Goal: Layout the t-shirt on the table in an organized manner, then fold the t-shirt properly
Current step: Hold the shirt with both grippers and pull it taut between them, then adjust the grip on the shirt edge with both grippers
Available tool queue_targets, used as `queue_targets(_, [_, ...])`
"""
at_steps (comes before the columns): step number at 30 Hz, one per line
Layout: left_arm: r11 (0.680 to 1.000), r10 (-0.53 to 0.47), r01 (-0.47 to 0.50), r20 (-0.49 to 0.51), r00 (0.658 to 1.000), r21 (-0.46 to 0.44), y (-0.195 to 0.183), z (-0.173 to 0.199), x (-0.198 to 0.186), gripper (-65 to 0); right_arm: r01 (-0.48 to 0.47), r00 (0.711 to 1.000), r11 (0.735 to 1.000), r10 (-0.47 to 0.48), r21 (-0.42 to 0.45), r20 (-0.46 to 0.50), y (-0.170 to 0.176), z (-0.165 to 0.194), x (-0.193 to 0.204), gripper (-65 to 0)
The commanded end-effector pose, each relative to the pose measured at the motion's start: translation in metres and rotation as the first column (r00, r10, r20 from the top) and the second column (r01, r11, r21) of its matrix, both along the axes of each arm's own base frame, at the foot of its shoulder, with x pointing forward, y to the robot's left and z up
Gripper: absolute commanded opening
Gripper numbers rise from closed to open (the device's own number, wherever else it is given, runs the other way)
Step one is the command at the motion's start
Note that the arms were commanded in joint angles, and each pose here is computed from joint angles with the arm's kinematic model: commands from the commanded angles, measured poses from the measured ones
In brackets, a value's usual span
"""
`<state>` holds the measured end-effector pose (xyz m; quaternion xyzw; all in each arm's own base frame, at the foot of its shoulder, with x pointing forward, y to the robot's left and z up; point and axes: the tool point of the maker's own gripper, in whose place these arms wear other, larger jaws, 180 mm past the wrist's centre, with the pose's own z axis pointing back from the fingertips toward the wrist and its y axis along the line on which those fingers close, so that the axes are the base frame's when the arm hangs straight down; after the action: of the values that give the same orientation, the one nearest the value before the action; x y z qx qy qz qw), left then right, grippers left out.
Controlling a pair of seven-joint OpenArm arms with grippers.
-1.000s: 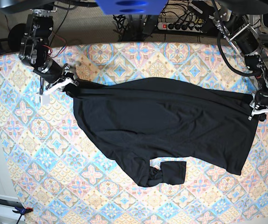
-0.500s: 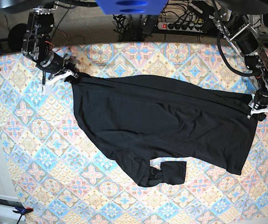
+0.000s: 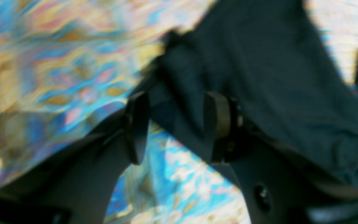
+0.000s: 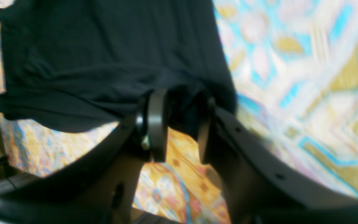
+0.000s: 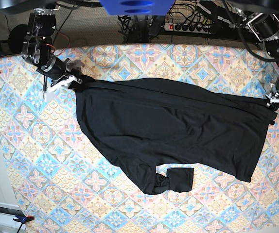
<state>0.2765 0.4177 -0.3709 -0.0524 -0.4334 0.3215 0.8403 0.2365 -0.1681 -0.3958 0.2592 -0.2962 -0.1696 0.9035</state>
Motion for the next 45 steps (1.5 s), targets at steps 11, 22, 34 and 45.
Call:
queue_targets(11, [0.994,0.080,-0.079,0.012,0.997,-0.068,0.012,-0.026,0.003,-37.0,-0.011,0.999,1.000,0.011,-0.007,0.043,-0.001,0.012,0.007,-49.5])
queue_targets(22, [0.991,0.086,-0.080,0.047,0.995,-0.110,-0.009,-0.032,0.021,-37.0,-0.012,0.999,1.000,0.012,-0.004,0.044,0.000,0.012,0.007,-49.5])
queue_targets(34, [0.994,0.038,-0.033,0.048,0.998,-0.107,-0.052,-0.037,0.063,-37.0,-0.029,0.997,1.000,0.029,-0.010,0.075,0.004,0.024,0.009,-49.5])
queue_targets(45, [0.997,0.035,-0.031,0.054,0.998,-0.074,-0.043,-0.026,0.070,-65.0,-0.065,0.997,0.998,0.066,-0.017,0.031,0.011,0.022,-0.017,-49.7])
